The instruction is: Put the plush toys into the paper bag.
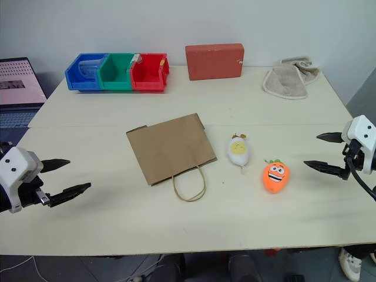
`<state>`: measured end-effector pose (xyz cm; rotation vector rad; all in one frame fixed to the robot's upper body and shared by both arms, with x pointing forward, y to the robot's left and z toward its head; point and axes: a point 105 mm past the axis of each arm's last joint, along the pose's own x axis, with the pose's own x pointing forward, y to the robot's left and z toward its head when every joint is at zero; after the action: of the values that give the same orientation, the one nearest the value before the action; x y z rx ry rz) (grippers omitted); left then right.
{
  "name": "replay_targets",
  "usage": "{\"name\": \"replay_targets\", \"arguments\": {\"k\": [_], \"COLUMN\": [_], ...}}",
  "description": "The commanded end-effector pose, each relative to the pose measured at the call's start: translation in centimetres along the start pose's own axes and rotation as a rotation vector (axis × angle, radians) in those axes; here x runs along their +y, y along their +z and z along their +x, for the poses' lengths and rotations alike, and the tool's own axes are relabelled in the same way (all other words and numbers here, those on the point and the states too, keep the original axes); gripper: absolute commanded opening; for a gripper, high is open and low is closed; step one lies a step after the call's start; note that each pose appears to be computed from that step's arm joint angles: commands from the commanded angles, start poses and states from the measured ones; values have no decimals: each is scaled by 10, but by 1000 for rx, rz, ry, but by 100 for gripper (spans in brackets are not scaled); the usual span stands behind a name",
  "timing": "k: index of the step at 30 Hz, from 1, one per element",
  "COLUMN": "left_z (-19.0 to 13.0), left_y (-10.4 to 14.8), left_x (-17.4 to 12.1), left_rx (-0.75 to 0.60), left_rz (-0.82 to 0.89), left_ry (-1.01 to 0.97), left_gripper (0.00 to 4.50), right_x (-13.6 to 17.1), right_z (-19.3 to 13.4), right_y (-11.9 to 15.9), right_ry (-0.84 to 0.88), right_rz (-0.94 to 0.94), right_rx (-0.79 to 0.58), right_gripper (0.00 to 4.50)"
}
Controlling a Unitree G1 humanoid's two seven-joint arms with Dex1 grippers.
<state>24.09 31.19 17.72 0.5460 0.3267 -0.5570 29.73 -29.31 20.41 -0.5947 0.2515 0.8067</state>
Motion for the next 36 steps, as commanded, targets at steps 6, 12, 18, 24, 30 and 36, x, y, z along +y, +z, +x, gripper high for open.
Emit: {"name": "replay_targets", "arguments": {"k": [6, 12, 18, 24, 30, 36], "left_z": [2, 5, 29, 64, 97, 125], "left_y": [2, 11, 39, 67, 72, 68], "left_x": [4, -1, -47, -115, -143, -151], "left_rx": [-10, -43, -108, -215, -280, -299], "left_rz": [64, 96, 172, 280, 337, 375], "left_ry": [17, -17, -249, -514, -592, -601], "left_gripper": [448, 448, 448, 448, 448, 448], "right_x": [-3, 1, 17, 55, 94, 118], "right_z": [-2, 0, 6, 19, 27, 26], "right_y": [19, 23, 39, 62, 82, 86], "right_ry": [-9, -5, 58, 198, 308, 354], "right_rz": [-56, -61, -69, -95, -73, -28], "right_rx": [-28, -38, -78, -117, -155, -142], "right_gripper": [450, 450, 450, 450, 450, 450]}}
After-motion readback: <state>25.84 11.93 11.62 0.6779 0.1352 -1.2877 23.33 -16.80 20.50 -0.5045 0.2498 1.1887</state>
